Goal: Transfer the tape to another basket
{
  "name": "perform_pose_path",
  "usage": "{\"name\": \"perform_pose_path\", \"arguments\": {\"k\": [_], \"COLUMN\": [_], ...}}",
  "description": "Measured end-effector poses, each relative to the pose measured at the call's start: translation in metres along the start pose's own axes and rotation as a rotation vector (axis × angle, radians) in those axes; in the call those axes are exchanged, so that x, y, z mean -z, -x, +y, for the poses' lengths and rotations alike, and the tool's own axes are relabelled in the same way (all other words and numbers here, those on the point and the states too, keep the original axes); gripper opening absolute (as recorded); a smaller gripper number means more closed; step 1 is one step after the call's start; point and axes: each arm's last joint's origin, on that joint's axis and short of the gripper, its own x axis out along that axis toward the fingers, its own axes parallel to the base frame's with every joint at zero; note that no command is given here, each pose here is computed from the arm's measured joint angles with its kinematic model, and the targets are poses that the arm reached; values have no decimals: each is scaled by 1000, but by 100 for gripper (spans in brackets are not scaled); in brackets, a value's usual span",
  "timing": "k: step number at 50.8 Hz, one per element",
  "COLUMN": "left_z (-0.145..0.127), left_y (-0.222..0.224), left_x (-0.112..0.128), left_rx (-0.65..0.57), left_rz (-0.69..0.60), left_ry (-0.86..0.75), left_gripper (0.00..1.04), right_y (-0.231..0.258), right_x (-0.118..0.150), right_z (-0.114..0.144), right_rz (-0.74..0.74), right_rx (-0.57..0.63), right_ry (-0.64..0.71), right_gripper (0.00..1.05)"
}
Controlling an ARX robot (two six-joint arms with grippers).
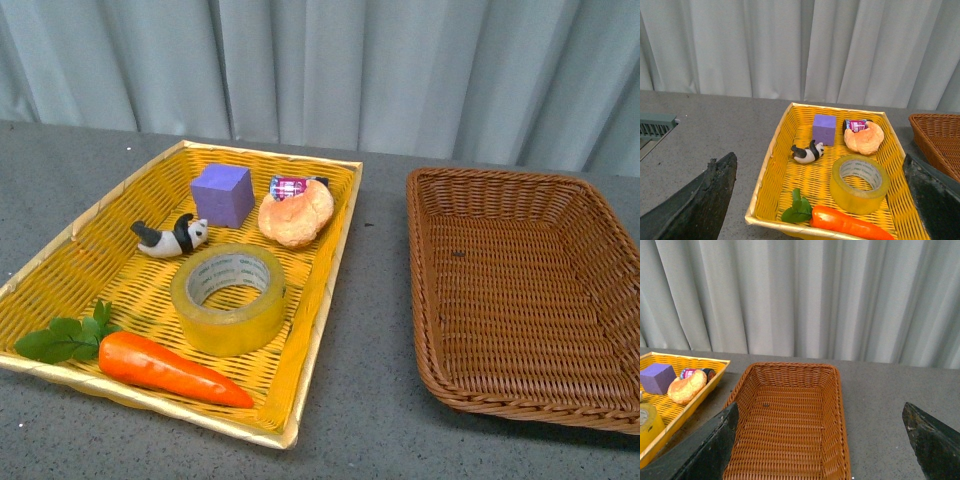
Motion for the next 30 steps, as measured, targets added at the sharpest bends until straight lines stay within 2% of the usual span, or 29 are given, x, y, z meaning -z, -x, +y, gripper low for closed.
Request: {"name": "perform_pose_path", "arguments": {"k": [30], "left_z": [0], "left_y": [0], "left_x": [0], "left_rx": [0], "left_rz": [0], "left_ry": [0], "left_gripper": [98], "right_y": [0], "right_x": [0], "right_z": [0], "right_rz": [0], "right_rx": [0], "right_ry": [0], "right_gripper": [96]}}
